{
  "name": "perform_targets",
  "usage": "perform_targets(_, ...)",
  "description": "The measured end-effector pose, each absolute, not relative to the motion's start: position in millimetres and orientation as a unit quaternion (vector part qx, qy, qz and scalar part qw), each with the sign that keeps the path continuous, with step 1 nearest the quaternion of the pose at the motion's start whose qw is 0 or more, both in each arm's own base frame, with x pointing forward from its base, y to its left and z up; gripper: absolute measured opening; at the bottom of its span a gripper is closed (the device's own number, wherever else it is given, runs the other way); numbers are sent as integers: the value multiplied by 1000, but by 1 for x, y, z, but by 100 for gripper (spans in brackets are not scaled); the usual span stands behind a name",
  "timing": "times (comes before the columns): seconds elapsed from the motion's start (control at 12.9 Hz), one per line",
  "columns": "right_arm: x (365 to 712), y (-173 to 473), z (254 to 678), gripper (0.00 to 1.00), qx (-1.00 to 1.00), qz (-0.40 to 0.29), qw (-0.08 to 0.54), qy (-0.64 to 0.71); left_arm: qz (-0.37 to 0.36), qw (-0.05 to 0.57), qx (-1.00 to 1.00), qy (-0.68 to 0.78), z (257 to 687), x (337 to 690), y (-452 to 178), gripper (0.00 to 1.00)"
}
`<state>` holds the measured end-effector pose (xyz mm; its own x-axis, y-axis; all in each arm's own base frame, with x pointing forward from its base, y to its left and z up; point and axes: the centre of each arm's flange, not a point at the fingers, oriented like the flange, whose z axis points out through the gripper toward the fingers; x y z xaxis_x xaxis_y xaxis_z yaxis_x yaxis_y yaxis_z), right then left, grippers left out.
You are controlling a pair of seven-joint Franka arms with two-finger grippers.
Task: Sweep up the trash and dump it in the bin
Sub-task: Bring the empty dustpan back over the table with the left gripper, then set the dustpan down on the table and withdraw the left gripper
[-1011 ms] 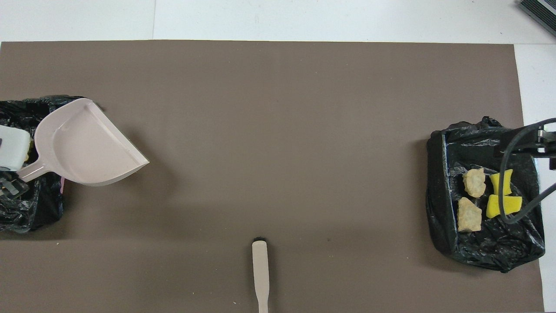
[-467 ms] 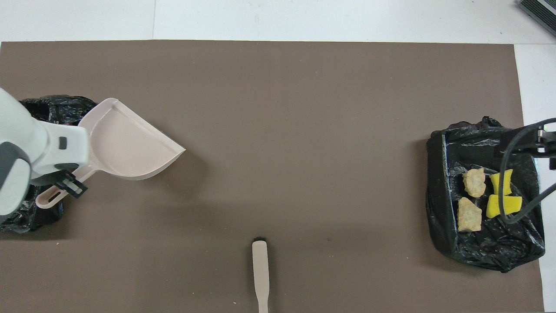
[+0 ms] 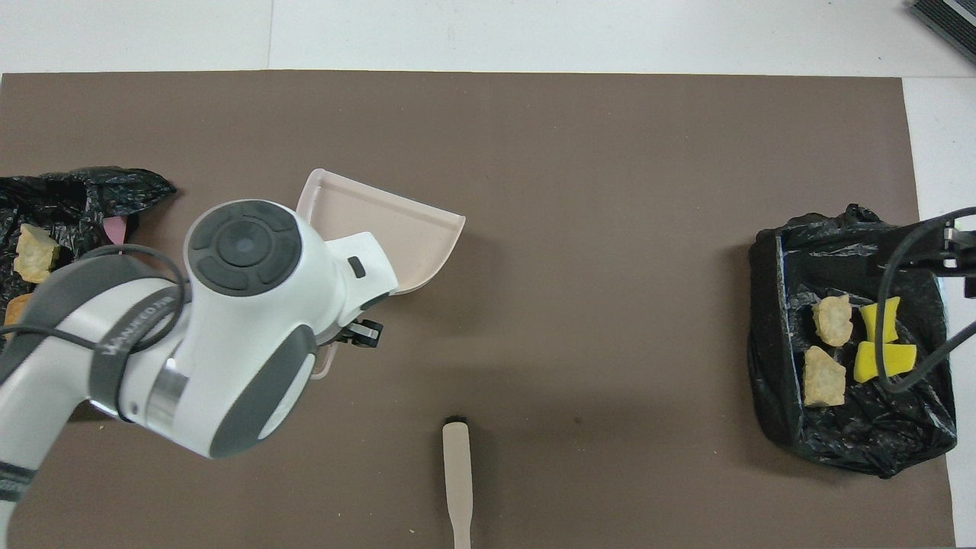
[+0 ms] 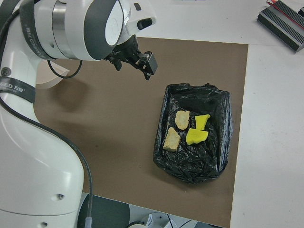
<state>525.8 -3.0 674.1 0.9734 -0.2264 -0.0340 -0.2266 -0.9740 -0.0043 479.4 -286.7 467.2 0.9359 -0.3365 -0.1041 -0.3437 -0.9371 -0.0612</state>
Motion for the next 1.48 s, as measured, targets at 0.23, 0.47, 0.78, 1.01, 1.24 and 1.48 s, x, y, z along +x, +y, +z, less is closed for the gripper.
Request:
perform_targets(0.23,526,-3,674,100,-993,17,4,114,37,5,-991,126,423,480,-333,31)
perform_targets(0.47,526,-3,674,100,-993,17,4,114,30,-32,-996,80,383,481,-368,31)
perform_targets(0.78,526,-3,674,100,-993,17,4,114,33,-53,-996,59,379,484,-372,51)
perform_targets(1.01,526,-3,674,100,-993,17,4,114,30,-53,-997,52,384,489,-365,87)
perform_targets(1.24,526,-3,674,100,-993,17,4,114,28,-53,-998,10,404,517,-322,100)
perform_targets(1.48,526,-3,674,100,-993,17,4,114,5,-64,-996,-57,434,558,-244,100)
